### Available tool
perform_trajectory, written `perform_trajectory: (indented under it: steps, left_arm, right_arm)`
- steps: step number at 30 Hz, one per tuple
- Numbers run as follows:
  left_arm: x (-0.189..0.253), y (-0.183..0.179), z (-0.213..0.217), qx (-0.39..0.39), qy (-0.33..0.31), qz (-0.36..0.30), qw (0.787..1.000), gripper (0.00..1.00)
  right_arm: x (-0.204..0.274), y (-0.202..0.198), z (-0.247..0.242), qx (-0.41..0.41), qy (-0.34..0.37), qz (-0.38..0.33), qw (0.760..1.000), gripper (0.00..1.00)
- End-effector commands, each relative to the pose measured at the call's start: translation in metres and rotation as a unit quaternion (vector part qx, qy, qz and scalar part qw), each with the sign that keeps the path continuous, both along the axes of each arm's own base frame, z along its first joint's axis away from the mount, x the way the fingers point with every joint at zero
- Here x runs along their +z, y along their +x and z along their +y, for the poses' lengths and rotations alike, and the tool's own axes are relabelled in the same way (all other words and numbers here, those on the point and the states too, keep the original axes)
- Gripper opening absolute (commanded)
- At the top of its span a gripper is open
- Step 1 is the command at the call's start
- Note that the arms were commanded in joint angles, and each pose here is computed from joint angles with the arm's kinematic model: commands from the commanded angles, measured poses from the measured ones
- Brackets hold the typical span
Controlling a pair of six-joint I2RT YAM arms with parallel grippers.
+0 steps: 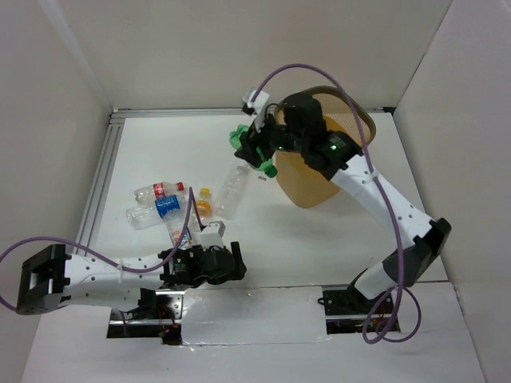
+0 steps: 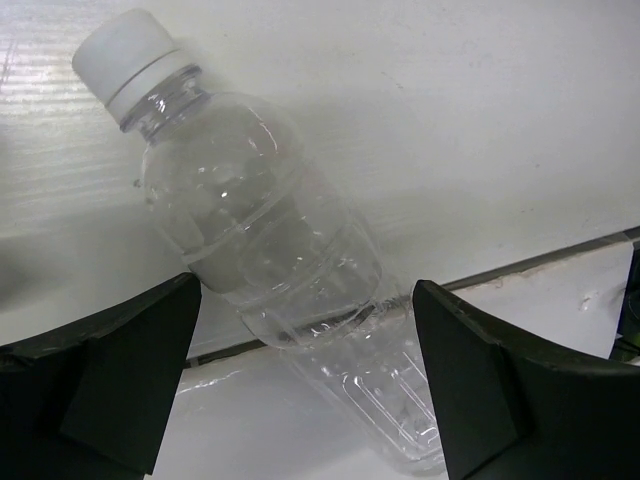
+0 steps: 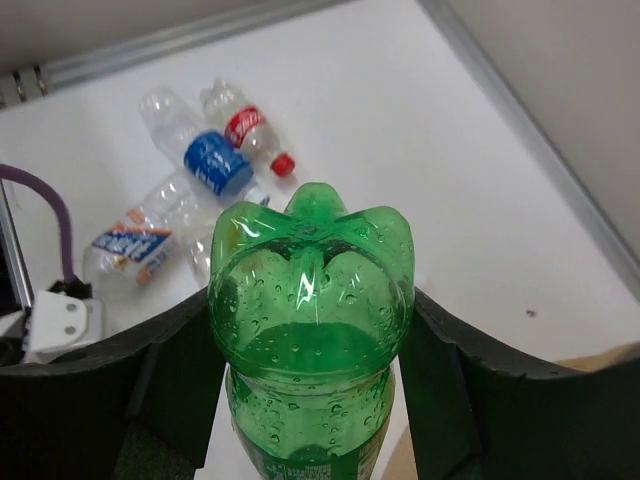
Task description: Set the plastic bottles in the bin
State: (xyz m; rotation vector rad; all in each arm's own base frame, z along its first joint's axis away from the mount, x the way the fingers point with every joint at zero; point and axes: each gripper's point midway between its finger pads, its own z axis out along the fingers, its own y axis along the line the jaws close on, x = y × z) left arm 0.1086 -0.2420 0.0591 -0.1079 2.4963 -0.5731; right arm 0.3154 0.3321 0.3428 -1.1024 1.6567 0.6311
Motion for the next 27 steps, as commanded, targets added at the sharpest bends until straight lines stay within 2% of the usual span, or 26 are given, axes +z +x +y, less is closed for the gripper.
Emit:
perform_trajectory:
  steps: [1,4,11,15,16,19,21,25,26,27]
  left_arm:
    - [0.005,0.004,-0.003,0.028,0.0,-0.003,1.0,1.0]
    - [0.003,0.006,-0.006,0.037,-0.002,-0.004,0.999,1.0]
    - [-0.007,0.009,-0.01,0.044,-0.01,-0.007,0.999,1.0]
    - [-0.021,0.01,-0.008,0.05,-0.003,-0.007,0.999,1.0]
    - [-0.025,0.008,-0.007,0.048,0.004,-0.002,0.999,1.0]
    - [-0.027,0.008,-0.009,0.048,0.004,-0.001,0.999,0.99]
    - [-0.03,0.004,-0.009,0.037,0.011,0.002,0.999,0.97]
    - [-0.032,0.005,-0.01,0.033,0.014,0.0,0.999,0.93]
    - [-0.028,0.005,-0.016,0.031,0.004,0.002,1.0,0.9]
    - [-0.03,0.004,-0.015,0.027,0.011,0.001,1.0,0.88]
  right_arm:
    - [0.085,-0.023,-0.014,0.023,0.097,-0.07,0.993,0.02]
    - [0.111,-0.025,-0.02,0.018,0.126,-0.095,0.987,0.02]
    - [0.162,0.011,-0.081,-0.104,0.184,-0.157,0.965,0.02]
    - [0.151,0.045,-0.117,-0.199,0.169,-0.154,0.953,0.02]
    - [0.144,0.059,-0.14,-0.233,0.157,-0.152,0.947,0.02]
    - [0.131,0.073,-0.158,-0.258,0.147,-0.14,0.945,0.04]
    - [0.109,0.087,-0.168,-0.274,0.131,-0.114,0.946,0.09]
    - [0.084,0.102,-0.194,-0.29,0.113,-0.076,0.947,0.32]
    - [0.077,0.108,-0.204,-0.299,0.112,-0.064,0.946,0.45]
    - [0.073,0.107,-0.205,-0.288,0.112,-0.057,0.949,0.53]
